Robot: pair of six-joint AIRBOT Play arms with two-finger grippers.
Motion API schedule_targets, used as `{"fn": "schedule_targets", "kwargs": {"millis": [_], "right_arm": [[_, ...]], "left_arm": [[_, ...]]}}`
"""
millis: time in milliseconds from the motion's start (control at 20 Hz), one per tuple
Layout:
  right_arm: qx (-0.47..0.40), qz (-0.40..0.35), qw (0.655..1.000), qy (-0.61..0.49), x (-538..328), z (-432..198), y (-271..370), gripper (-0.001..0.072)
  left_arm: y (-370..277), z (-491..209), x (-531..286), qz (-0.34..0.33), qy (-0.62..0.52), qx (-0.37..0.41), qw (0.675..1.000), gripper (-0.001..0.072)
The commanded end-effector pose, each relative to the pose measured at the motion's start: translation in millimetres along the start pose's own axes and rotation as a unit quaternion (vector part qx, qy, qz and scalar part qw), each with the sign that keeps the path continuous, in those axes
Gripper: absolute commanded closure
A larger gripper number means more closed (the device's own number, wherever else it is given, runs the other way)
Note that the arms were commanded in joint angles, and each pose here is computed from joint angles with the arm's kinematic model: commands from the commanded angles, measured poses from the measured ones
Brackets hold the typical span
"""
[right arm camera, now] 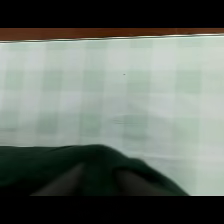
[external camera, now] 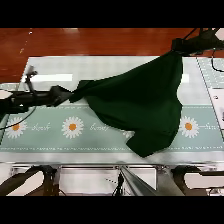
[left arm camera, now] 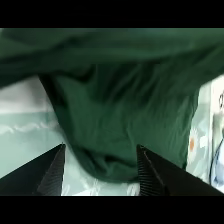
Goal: Fold the shirts.
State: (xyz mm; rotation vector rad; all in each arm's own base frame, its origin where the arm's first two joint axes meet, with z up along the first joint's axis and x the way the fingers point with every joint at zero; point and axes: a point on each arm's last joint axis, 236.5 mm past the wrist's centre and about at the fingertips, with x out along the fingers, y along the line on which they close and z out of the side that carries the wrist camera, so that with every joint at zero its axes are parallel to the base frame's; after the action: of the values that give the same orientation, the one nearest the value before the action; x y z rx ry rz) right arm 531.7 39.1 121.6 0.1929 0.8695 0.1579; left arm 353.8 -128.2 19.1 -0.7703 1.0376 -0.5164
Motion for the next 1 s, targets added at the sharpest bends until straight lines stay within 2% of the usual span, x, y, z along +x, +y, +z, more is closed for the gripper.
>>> {"fn": "schedule_targets", "kwargs": {"millis": [0, 100, 200, 300, 550, 900, 950], "right_arm": [[-0.027, -0.005, 1.0, 0.011, -3.0, -5.0, -1.4, 0.0205], [-0.067, -0.055, 0.995, 0.042, -18.7, -17.9, -22.9, 0.0205], [-0.089, -0.142, 0.982, 0.082, -46.7, -31.7, -71.6, 0.0206], [-0.047, -0.183, 0.973, 0.129, -73.9, -54.7, -118.6, 0.0206], [0.135, -0.091, 0.969, 0.184, -92.9, -118.5, -152.9, 0.0206], [0.158, -0.082, 0.962, 0.207, -87.3, -198.4, -144.9, 0.0206], [0.161, -0.082, 0.961, 0.211, -86.5, -209.7, -142.4, 0.0206]], "left_arm": [[-3.0, -30.9, 41.0, 0.026, 0.045, -0.002, 0.999, 0.0173], [-2.4, -55.5, 66.4, 0.031, 0.085, -0.004, 0.996, 0.0173], [5.5, -79.0, 85.1, 0.038, 0.126, -0.013, 0.991, 0.0173], [13.6, -90.8, 95.9, 0.041, 0.146, -0.028, 0.988, 0.0173], [27.4, -92.4, 112.0, 0.046, 0.152, -0.06, 0.985, 0.0172], [4.4, -65.2, 146.9, 0.022, 0.145, -0.067, 0.987, 0.0183], [5.5, -65.5, 152.3, 0.025, 0.149, -0.086, 0.985, 0.0259]]}}
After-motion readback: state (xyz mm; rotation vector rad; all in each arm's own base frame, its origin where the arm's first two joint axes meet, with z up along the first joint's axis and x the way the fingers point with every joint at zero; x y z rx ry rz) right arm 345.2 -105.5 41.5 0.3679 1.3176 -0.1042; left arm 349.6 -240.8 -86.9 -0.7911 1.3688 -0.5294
